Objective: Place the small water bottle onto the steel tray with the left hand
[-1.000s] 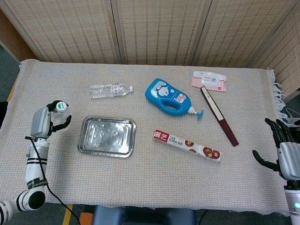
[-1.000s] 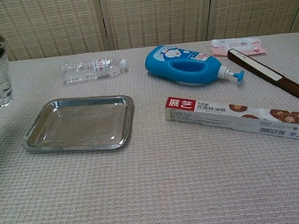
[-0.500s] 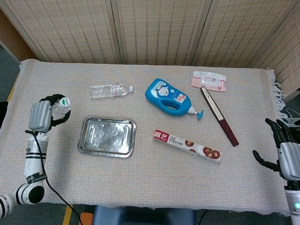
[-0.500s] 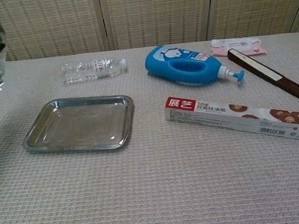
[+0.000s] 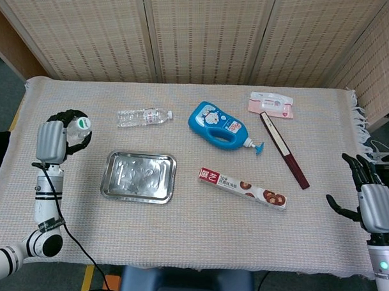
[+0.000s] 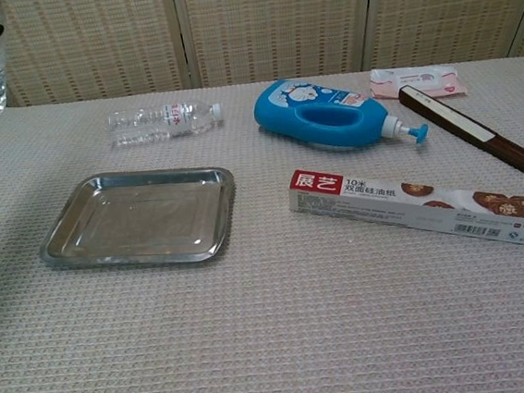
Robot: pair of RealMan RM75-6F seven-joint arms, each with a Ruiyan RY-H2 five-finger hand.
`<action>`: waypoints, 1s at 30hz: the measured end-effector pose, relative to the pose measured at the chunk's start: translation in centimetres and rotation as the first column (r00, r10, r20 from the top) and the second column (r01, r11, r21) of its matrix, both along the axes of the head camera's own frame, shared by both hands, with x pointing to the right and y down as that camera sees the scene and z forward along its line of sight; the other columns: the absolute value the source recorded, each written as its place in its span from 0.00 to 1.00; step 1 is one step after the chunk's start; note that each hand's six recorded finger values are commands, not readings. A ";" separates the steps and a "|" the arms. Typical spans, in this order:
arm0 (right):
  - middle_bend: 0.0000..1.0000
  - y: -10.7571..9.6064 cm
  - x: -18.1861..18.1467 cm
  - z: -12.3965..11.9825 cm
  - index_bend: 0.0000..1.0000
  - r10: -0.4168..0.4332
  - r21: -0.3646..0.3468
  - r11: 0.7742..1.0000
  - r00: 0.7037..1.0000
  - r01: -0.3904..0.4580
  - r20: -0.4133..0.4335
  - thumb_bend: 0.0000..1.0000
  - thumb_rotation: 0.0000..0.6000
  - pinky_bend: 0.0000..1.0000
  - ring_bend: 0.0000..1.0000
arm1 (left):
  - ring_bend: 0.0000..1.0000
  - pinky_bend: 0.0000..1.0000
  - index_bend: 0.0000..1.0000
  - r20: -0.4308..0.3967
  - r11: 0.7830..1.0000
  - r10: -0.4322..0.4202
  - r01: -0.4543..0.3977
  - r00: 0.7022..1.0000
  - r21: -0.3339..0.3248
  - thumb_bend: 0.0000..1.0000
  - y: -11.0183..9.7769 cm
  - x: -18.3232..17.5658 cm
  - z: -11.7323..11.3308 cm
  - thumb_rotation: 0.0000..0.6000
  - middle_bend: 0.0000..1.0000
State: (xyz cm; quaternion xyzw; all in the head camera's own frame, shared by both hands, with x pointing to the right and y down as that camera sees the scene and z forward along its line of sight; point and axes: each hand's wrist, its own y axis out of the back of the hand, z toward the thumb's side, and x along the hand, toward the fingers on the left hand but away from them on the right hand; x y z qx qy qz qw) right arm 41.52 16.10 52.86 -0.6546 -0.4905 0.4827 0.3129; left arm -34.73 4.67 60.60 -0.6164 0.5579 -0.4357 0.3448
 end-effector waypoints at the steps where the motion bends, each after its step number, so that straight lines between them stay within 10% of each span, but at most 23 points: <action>1: 0.11 0.0 0.0 0.0 0.08 0.001 -0.001 1.000 1.000 -0.001 0.000 0.19 1.00 0.21 0.00 | 0.45 0.48 0.49 -0.002 1.000 0.000 0.000 1.000 -0.016 0.46 0.4 -0.1 0.3 1.00 0.65; 8: 0.11 0.0 0.0 0.3 0.08 -0.001 -0.010 1.000 1.000 0.001 -0.008 0.19 1.00 0.21 0.00 | 0.45 0.48 0.49 -0.153 0.981 -0.058 0.027 0.986 -0.191 0.46 3.4 0.4 2.8 1.00 0.65; 16: 0.11 0.0 -0.1 0.8 0.08 -0.005 -0.029 1.000 1.000 0.005 -0.012 0.19 1.00 0.21 0.00 | 0.45 0.48 0.49 -0.468 0.949 -0.196 0.048 0.862 -0.310 0.47 2.2 4.0 2.8 1.00 0.65; 30: 0.11 -0.1 0.0 0.8 0.08 -0.001 -0.037 0.999 1.000 0.001 -0.007 0.19 1.00 0.21 0.00 | 0.45 0.48 0.49 -0.501 0.917 -0.332 0.149 0.799 -0.370 0.46 2.6 7.2 6.6 1.00 0.65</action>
